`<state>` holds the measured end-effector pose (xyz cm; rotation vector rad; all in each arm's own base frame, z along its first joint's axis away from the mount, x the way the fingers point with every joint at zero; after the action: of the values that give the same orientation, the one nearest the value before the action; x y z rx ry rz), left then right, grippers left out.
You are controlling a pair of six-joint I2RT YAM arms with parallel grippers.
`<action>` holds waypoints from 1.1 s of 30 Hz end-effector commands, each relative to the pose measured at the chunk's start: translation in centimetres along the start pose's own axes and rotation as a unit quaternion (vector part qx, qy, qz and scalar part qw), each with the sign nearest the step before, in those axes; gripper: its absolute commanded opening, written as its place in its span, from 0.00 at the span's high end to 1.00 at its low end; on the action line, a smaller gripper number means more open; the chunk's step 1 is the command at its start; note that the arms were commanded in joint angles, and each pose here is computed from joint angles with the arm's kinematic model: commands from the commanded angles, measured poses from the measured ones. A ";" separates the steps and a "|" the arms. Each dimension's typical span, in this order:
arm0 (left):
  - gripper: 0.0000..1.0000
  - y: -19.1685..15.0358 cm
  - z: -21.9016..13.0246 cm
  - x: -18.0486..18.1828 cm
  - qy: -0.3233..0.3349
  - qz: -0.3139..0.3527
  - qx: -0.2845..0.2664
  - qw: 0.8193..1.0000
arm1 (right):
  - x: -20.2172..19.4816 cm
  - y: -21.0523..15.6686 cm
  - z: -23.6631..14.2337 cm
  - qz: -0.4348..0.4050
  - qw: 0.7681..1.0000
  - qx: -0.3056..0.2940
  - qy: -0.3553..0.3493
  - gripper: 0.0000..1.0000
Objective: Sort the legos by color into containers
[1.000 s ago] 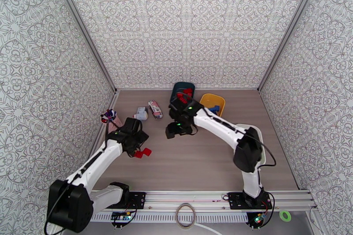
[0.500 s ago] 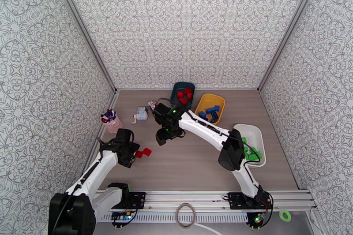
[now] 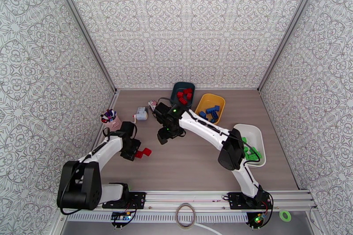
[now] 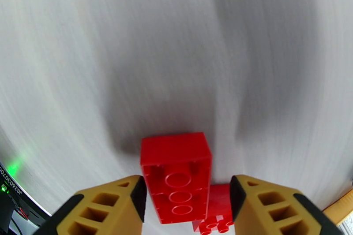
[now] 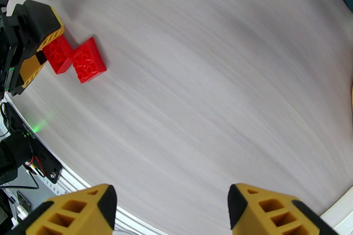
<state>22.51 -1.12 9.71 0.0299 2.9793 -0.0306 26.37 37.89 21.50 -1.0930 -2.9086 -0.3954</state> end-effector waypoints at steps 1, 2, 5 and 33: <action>0.44 0.0 -0.1 -0.1 0.008 0.000 0.010 1.000 | -1.2 0.4 0.2 0.007 1.000 -0.003 -0.014 0.29; 0.44 0.0 0.0 0.0 0.011 0.000 0.011 1.000 | -1.5 0.3 0.2 0.011 1.000 -0.003 -0.015 0.29; 0.43 -0.1 0.7 0.5 0.021 -0.001 0.015 1.000 | -2.0 0.3 0.2 0.021 1.000 -0.006 -0.013 0.30; 0.71 -7.9 -6.1 -17.1 -0.282 0.244 0.183 0.910 | -14.7 -0.1 -3.0 0.244 0.951 -0.136 0.132 0.30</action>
<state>34.74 -6.48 17.05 0.5499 2.4806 -0.3170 36.47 28.03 21.04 -1.5898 -2.4059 -0.7015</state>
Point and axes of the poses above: each hand's point on the last joint's axis, 136 mm out from that joint toward the fingers, its own z axis out along the fingers, its own x axis along the line the jaws close on, y = z × x, the point moved 7 cm from there along -z, back along the fingers, and after that the axes turned 15 degrees about -z, right-handed, at the moved point
